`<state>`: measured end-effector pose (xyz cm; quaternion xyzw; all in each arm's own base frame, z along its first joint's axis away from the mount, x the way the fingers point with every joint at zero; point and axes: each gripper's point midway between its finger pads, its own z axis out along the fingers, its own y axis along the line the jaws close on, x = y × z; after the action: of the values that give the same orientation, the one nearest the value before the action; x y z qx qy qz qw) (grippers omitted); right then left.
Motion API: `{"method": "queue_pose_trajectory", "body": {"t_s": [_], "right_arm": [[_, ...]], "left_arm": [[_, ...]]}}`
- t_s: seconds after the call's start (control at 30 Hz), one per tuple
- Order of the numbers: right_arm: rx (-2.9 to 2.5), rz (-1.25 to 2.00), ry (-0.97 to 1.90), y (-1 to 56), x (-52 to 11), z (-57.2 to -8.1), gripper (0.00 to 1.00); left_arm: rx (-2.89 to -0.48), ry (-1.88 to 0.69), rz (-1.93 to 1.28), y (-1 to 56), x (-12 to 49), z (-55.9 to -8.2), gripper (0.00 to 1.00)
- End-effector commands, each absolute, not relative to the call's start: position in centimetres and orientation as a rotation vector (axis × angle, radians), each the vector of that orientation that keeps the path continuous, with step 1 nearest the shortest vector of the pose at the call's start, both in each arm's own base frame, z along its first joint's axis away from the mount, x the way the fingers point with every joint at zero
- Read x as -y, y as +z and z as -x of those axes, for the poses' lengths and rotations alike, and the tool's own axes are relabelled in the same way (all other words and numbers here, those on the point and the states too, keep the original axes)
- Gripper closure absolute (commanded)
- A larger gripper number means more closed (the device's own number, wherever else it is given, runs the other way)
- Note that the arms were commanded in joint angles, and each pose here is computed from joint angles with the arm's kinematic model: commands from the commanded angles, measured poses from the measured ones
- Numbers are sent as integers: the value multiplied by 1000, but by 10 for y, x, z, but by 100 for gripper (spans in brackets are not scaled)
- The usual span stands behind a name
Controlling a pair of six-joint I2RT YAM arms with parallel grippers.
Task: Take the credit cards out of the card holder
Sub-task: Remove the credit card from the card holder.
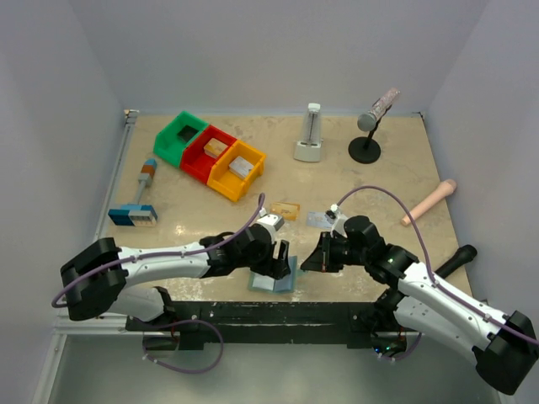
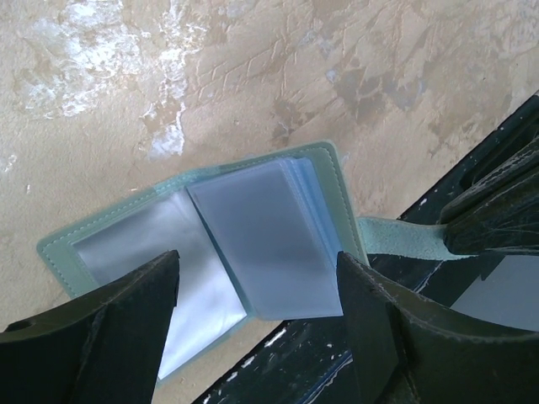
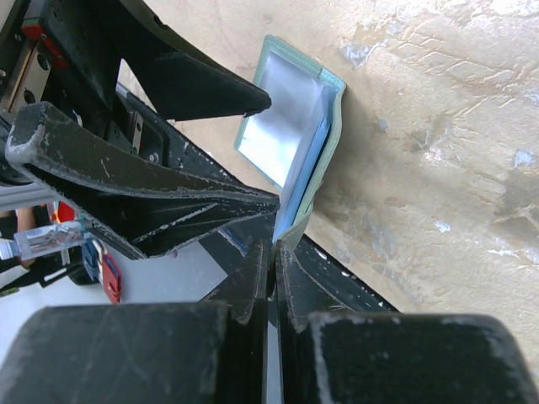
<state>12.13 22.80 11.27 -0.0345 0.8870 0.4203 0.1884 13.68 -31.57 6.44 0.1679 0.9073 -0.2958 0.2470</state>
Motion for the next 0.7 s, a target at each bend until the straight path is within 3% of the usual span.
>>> {"method": "queue_pose_trajectory", "body": {"t_s": [0.0,0.17,0.47,0.67], "right_arm": [[-2415,136,1251,138,-239,-126,100],[-2413,138,1249,138,-238,-125,100],[-2416,137,1245,137,-237,-125,100],[-2414,136,1247,137,-237,-125,100]], "left_arm": [[-2436,-840,-466,81,331,-140,20],[-2464,-797,-467,73,328,-140,22],[-2477,-782,-468,64,323,-138,35],[-2462,-813,-446,71,325,-138,30]]}}
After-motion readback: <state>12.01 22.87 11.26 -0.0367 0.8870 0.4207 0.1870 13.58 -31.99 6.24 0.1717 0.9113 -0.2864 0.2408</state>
